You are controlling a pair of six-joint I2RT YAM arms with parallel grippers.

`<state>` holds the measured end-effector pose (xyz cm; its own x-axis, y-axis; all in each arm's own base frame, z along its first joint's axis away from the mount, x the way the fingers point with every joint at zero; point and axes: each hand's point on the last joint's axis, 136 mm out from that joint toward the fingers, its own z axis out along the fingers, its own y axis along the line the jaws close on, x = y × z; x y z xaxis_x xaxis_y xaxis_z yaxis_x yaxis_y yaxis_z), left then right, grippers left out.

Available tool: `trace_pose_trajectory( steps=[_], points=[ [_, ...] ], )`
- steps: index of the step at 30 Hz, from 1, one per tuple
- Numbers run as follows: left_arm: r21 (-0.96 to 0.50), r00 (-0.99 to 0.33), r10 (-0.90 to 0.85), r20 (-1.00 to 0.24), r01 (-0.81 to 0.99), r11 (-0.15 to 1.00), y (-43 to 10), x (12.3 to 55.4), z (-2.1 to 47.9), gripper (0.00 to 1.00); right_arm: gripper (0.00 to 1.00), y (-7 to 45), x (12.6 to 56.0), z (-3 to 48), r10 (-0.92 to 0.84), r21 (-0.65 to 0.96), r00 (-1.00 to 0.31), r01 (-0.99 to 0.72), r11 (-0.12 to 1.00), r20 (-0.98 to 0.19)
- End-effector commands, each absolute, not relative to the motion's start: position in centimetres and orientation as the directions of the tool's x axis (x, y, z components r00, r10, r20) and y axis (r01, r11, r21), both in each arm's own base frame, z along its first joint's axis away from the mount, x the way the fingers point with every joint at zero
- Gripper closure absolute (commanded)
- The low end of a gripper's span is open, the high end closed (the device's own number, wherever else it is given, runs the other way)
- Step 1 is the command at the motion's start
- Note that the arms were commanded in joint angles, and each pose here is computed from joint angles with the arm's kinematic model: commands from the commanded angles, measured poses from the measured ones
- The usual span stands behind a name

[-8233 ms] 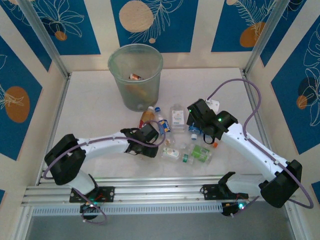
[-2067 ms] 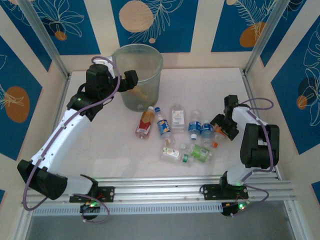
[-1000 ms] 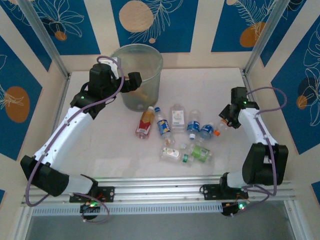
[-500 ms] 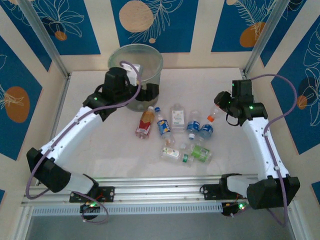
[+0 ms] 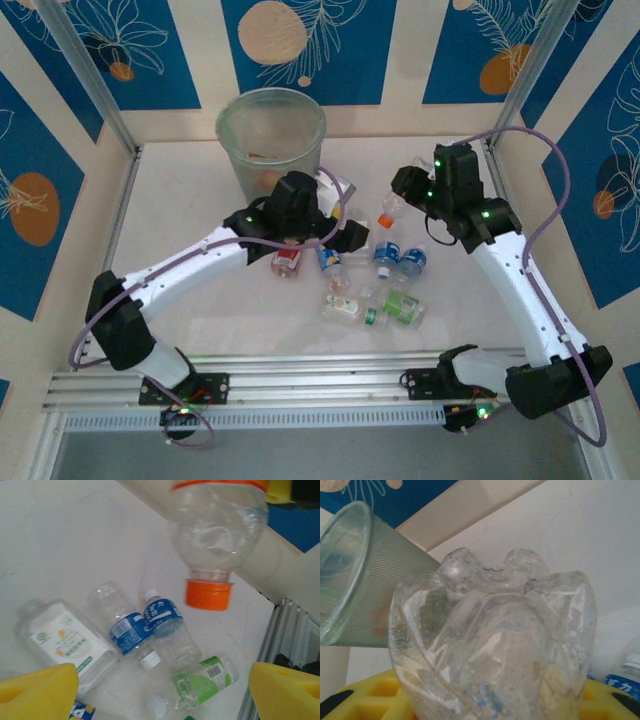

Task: Put the plastic bottles in the bin

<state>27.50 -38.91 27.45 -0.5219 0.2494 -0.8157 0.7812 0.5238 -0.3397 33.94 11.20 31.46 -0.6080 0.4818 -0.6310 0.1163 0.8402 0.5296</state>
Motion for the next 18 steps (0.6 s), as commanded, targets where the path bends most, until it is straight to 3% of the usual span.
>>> trace_pose_trajectory(
  steps=[1,10,18],
  points=[
    [-0.351,-0.49,0.232,-0.84,0.818,0.456,-40.9,26.7,28.2,0.13,0.53,12.7,34.5,33.2,0.503,0.574,-0.587,0.079,0.815,-0.634],
    [-0.332,-0.475,0.252,-0.843,0.829,0.451,-41.4,26.9,27.3,0.24,0.53,14.4,34.0,34.0,0.499,0.608,-0.602,0.029,0.794,-0.623],
    [-0.367,-0.49,0.24,-0.838,0.832,0.415,-42.3,26.7,27.4,0.42,0.53,14.8,33.6,34.3,0.503,0.623,-0.604,0.013,0.782,-0.618]
  ],
)
